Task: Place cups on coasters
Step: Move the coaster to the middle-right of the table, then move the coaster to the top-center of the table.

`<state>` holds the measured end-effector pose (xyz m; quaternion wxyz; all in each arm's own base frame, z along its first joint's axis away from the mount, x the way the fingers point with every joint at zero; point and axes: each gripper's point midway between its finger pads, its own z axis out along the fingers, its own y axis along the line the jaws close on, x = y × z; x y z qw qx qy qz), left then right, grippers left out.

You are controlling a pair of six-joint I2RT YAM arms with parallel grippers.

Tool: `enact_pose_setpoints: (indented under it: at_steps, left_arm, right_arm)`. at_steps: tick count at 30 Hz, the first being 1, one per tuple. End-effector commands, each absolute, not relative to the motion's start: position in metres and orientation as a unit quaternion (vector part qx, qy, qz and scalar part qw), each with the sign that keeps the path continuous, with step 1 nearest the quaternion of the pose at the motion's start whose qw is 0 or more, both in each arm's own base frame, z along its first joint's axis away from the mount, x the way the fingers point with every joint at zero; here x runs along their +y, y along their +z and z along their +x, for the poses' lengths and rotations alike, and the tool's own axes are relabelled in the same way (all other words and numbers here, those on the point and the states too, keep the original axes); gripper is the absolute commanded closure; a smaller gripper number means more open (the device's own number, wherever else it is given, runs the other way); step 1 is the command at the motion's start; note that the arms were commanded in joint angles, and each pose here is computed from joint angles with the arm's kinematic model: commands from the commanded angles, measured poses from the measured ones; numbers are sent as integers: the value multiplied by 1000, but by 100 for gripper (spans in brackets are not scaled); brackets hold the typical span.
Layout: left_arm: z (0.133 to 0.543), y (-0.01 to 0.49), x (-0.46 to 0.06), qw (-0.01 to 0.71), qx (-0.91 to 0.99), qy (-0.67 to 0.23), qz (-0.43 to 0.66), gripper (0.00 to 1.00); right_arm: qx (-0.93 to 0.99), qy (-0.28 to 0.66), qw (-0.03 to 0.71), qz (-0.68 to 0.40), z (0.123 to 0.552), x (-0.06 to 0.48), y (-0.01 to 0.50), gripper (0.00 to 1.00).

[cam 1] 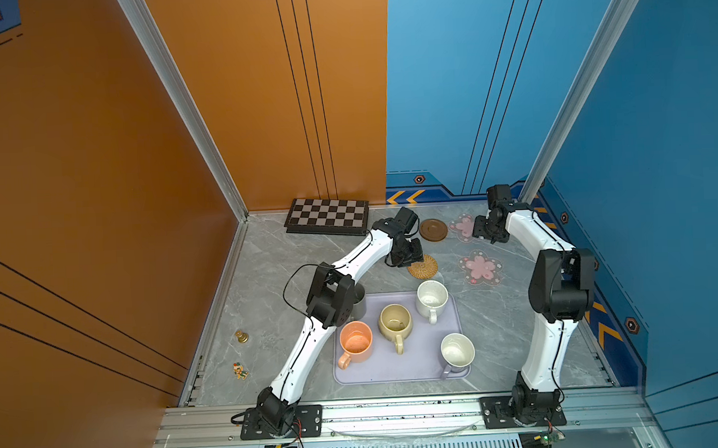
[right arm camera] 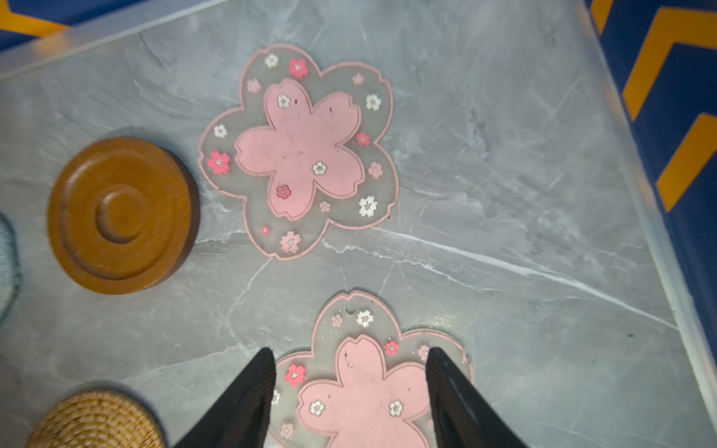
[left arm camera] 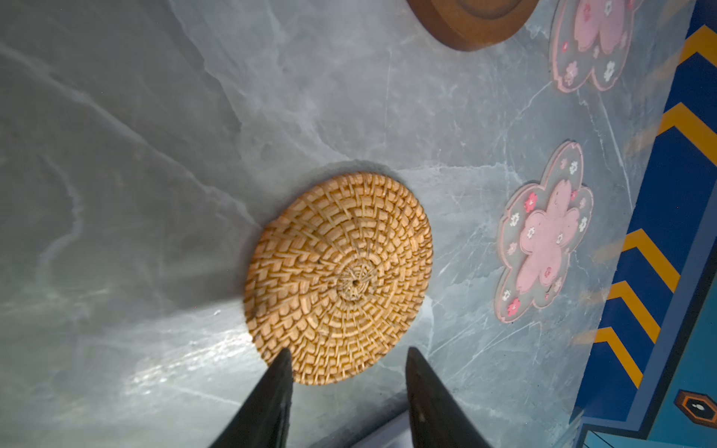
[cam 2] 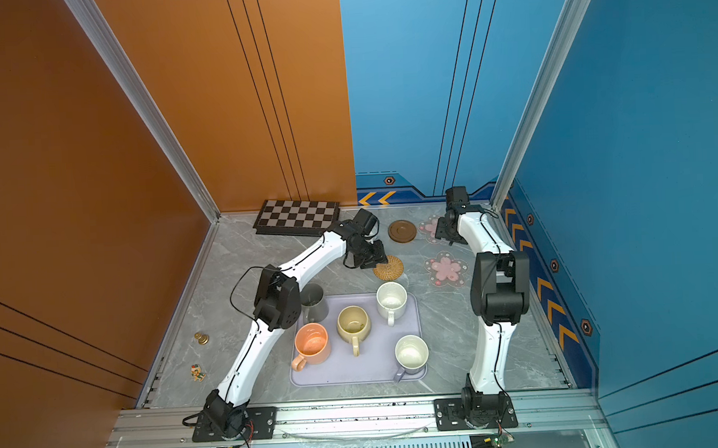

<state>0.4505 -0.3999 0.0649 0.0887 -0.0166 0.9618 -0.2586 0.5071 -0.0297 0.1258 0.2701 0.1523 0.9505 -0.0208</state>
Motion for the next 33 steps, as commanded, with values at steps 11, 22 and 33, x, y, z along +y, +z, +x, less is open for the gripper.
enact_pose_setpoints:
  at_steps: [11,22,33]
  left_arm:
    - [437,51,-422,73,963,-259,-14,57]
    - [438,29,-418,52,966,-250,-46,59]
    - [440,23,-405,50,969,-234,-69,59]
  right_arm:
    - [965,-7,187,185,423,-31,80,41]
    - [970,-12,159,183,418,-29,53,42]
    - [964,-24,139,227,400,-68,42,41]
